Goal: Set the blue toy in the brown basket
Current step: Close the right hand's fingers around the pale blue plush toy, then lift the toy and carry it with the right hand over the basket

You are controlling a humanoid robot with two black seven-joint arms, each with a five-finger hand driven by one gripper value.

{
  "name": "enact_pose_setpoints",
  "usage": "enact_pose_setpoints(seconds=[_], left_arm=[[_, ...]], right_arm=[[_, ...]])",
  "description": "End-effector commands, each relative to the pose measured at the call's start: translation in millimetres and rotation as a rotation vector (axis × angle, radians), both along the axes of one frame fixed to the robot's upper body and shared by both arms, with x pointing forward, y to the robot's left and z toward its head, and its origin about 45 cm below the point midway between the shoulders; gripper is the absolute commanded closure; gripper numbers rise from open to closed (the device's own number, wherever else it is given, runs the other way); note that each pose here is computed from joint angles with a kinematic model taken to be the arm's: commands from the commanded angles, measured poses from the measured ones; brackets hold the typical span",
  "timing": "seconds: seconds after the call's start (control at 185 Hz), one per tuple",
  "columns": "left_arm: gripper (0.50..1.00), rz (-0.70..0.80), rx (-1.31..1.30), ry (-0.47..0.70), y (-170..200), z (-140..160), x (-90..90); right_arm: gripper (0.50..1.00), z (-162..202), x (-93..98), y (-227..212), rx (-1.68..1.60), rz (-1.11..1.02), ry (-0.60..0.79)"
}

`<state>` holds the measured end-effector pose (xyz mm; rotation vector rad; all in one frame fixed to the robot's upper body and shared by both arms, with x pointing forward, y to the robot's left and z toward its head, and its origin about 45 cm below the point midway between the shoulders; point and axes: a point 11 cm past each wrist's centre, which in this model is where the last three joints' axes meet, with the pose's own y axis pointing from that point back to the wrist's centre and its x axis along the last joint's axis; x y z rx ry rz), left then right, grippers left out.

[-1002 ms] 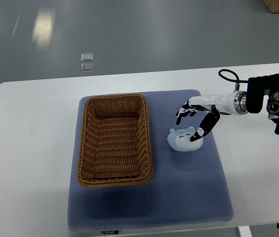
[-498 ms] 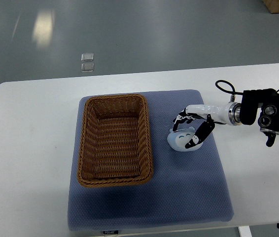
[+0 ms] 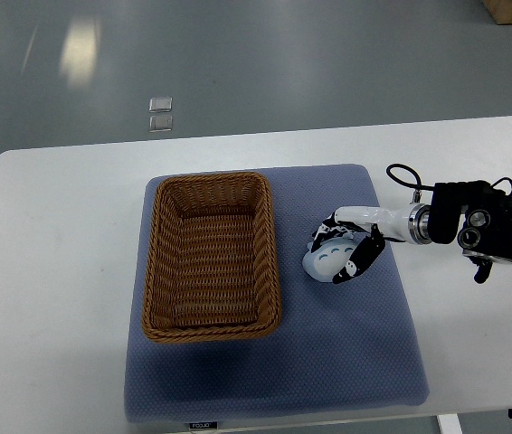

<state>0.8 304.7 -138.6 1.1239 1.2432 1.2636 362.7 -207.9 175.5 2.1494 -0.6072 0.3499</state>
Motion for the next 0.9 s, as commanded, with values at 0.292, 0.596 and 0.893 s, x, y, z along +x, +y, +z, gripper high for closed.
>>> enact_pose_setpoints(seconds=[0.292,0.596,0.893], left_arm=[[0.5,0.0,0.0,0.0,0.0,0.0,0.0],[0.5,0.0,0.0,0.0,0.0,0.0,0.0],[0.5,0.0,0.0,0.0,0.0,0.0,0.0]], right_arm=[[1.0,-5.6,-1.2,-2.4,-0.023,0.009,-0.007],[1.0,5.8,5.9,-14.7,-0.024,-0.019,-0.02],[1.0,73.4,33.0,-14.0,0.012,-0.008,-0.107]])
